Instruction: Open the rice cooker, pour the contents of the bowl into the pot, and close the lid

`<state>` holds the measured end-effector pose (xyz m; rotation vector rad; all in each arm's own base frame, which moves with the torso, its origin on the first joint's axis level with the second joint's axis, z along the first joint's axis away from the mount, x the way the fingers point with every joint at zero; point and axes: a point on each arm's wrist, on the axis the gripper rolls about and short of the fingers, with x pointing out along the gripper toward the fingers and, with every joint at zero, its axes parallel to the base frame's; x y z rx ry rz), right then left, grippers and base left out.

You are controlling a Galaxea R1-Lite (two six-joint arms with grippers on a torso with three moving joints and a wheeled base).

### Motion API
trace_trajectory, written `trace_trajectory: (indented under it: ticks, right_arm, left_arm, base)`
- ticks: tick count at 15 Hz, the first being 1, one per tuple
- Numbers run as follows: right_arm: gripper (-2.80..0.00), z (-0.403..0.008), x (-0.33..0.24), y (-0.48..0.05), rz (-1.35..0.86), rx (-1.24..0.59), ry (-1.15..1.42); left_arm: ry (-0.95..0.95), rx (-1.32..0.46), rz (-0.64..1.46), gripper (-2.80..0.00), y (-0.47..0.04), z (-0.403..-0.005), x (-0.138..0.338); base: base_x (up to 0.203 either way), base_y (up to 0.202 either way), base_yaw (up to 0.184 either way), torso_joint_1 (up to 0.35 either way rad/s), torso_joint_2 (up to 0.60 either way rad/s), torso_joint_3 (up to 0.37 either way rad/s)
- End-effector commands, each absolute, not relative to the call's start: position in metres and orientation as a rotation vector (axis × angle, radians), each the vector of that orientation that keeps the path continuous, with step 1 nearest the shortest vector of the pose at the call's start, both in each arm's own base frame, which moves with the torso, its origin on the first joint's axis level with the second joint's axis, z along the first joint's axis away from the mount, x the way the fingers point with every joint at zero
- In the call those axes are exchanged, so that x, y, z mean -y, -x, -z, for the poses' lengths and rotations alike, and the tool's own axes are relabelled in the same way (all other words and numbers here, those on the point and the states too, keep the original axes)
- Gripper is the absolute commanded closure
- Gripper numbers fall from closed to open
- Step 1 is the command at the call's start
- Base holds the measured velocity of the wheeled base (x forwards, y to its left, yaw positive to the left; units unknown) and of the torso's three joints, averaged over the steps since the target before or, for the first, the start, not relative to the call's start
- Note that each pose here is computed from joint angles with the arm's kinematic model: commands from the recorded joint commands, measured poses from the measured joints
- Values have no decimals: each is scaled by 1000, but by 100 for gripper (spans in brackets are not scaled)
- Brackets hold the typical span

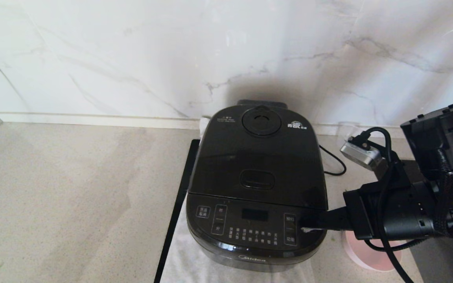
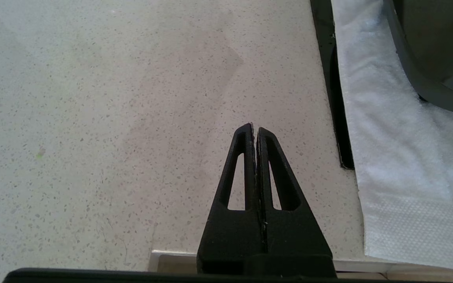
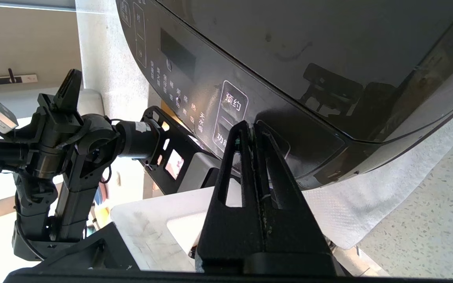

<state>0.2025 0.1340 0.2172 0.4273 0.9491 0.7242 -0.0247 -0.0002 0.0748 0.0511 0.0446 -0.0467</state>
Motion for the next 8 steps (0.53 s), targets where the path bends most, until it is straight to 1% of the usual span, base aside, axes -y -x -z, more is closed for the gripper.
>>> trace_trajectory:
  ticks: [1,4,8]
  right_arm:
    - [0,-217,-134,-203,-722,-951,-431]
    - [0,-233,-130,-196,-745,-892,-441]
    - [0,-266,-116,-172,-828,-737,-488]
  left_arm:
    - [-52,-43,47,0,25,-75,0]
    - [-52,-43,47,0,25,-75,0]
    - [-50,-43,47,0,25,-75,0]
  base:
    - [0,0,0,0,0,0]
    - [0,0,0,0,0,0]
    - [0,0,0,0,0,0]
